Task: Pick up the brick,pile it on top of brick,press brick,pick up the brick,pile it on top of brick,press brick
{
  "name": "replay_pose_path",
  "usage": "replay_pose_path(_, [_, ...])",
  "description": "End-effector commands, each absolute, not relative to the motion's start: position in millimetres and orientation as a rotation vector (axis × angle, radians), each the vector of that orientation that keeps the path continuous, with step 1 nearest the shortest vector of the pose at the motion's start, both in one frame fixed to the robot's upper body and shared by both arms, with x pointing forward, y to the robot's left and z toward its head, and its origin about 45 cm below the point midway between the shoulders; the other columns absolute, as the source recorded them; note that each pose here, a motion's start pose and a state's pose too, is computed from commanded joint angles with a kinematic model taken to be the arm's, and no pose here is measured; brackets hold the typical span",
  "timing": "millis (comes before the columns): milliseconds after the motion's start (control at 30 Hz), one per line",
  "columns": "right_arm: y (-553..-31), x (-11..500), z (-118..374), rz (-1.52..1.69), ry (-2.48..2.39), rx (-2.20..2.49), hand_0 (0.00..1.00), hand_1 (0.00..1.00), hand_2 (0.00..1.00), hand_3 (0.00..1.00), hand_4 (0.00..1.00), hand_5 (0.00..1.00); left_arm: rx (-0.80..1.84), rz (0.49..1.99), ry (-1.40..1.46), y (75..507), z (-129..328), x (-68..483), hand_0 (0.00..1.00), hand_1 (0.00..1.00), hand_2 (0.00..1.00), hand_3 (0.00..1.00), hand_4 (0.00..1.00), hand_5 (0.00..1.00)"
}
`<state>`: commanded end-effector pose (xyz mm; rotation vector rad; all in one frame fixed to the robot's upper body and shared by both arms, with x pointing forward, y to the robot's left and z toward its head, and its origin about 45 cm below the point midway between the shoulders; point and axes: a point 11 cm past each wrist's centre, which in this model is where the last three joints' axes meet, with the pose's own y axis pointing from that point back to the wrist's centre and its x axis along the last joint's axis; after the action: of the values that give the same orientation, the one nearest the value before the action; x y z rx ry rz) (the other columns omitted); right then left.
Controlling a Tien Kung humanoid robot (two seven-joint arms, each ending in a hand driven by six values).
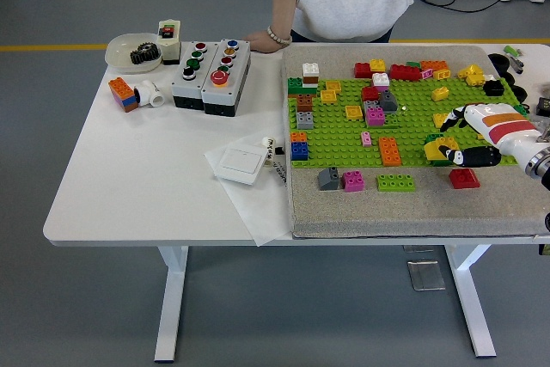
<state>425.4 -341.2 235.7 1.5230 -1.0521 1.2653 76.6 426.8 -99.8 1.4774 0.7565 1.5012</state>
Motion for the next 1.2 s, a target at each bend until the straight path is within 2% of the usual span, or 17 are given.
replay_pose_path(33, [-343, 424, 238, 1.277, -1.05, 1.506, 0.652, 0.62, 0.637, 0.58, 0.721, 0.325, 1.477, 1.501, 0.757, 427, -100, 77, 0.784, 0.797, 0.815, 0.645, 0.662, 0.653])
replay_pose_path(67, [-343, 423, 239, 1.282, -1.048, 1.499, 0.642, 0.614, 0.641, 0.623, 0.892, 0.274, 1.477, 1.501, 0.757, 427, -100, 77, 0.785, 0.796, 0.814, 0.645, 0.661, 0.652])
replay_pose_path(433, [-363, 408, 233, 1.267, -0.973, 1.407, 0.641, 0.61, 0.642, 0.615, 0.921, 0.265, 1.487, 1.495, 0.753, 428, -100, 76, 0.785, 0.795, 0.814, 0.645, 0.661, 0.653])
replay_pose_path(467, [-364, 406, 230, 1.26, -0.968, 1.408, 0.639, 0.611, 0.653, 0.636, 0.958, 0.281, 1.487, 1.496, 0.755, 428, -100, 75, 0.787, 0.797, 0.814, 0.645, 0.662, 0.653])
replay_pose_path(633, [-366, 399, 222, 1.233, -0.958, 1.419, 0.639, 0.611, 0.653, 0.636, 0.958, 0.281, 1.49, 1.494, 0.757, 428, -100, 73, 0.787, 0.797, 0.814, 0.645, 0.662, 0.653])
replay_pose_path(667, [-367, 398, 221, 1.231, -0.96, 1.42, 0.639, 0.612, 0.663, 0.659, 0.983, 0.299, 1.491, 1.494, 0.757, 428, -100, 73, 0.788, 0.797, 0.816, 0.644, 0.662, 0.653])
replay_pose_path(1200, [-367, 401, 200, 1.134, -0.969, 1.484, 0.64, 0.609, 0.659, 0.661, 0.979, 0.32, 1.491, 1.489, 0.754, 427, -100, 74, 0.787, 0.796, 0.816, 0.644, 0.661, 0.653])
